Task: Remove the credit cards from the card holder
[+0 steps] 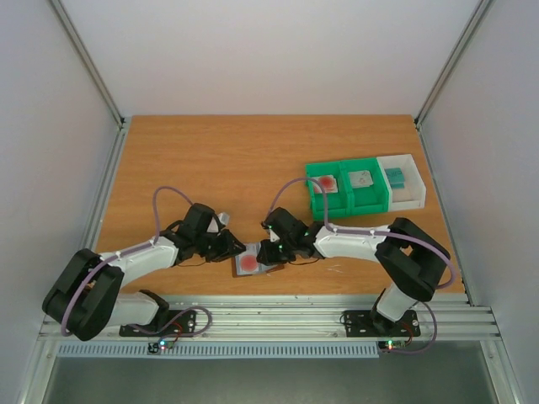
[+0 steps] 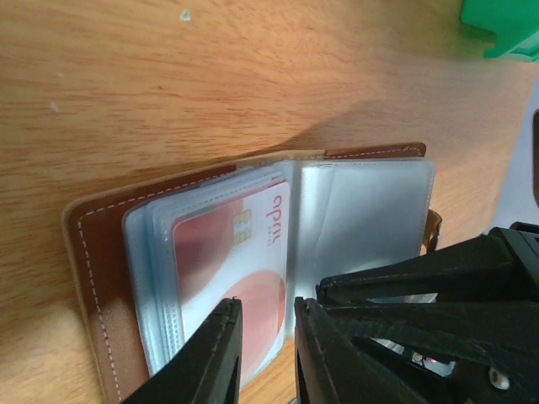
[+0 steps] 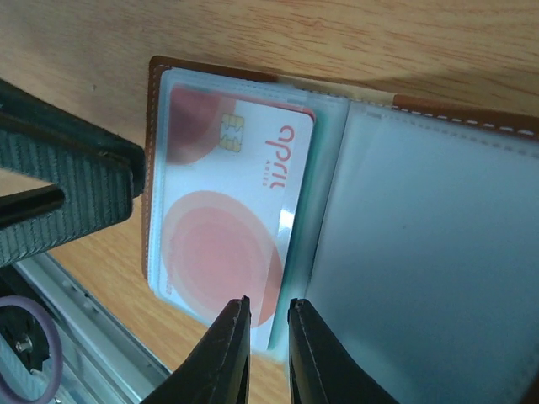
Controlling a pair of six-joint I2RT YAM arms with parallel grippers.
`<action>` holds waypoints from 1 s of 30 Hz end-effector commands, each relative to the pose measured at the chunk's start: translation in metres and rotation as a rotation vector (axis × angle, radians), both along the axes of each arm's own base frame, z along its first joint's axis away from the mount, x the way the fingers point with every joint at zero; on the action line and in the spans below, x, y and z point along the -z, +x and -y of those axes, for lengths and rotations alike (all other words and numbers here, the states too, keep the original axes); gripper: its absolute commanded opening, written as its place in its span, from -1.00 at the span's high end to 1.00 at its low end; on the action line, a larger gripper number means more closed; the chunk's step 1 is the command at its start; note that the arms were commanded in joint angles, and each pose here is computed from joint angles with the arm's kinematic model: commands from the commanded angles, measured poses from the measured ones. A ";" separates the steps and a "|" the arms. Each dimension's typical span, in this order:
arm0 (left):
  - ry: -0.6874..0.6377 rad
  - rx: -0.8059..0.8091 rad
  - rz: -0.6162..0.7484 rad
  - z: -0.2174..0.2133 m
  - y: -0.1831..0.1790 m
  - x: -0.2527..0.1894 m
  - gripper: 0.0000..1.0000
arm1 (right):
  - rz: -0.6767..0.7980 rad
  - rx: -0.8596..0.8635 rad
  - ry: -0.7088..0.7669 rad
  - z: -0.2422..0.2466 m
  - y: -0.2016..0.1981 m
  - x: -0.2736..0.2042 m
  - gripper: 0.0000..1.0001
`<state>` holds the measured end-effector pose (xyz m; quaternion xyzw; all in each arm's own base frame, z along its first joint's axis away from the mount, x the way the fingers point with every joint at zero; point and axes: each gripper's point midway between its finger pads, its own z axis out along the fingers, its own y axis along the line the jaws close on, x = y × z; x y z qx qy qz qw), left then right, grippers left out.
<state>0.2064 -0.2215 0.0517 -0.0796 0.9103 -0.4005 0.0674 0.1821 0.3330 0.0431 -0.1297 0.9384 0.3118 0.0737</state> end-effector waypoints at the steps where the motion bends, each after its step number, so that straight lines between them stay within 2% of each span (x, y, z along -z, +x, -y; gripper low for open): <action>1: 0.014 0.032 0.017 -0.003 -0.005 0.006 0.64 | 0.012 0.007 0.031 -0.008 0.013 -0.002 0.69; 10: 0.065 0.040 0.016 -0.011 -0.009 0.017 0.70 | -0.055 0.021 0.075 -0.008 0.014 0.014 0.69; 20: 0.087 0.039 -0.012 -0.016 -0.017 0.036 0.89 | -0.096 0.040 0.077 -0.001 0.012 0.028 0.68; 30: 0.108 0.029 -0.026 -0.020 -0.018 0.043 0.90 | -0.108 0.037 0.139 -0.006 0.014 0.026 0.69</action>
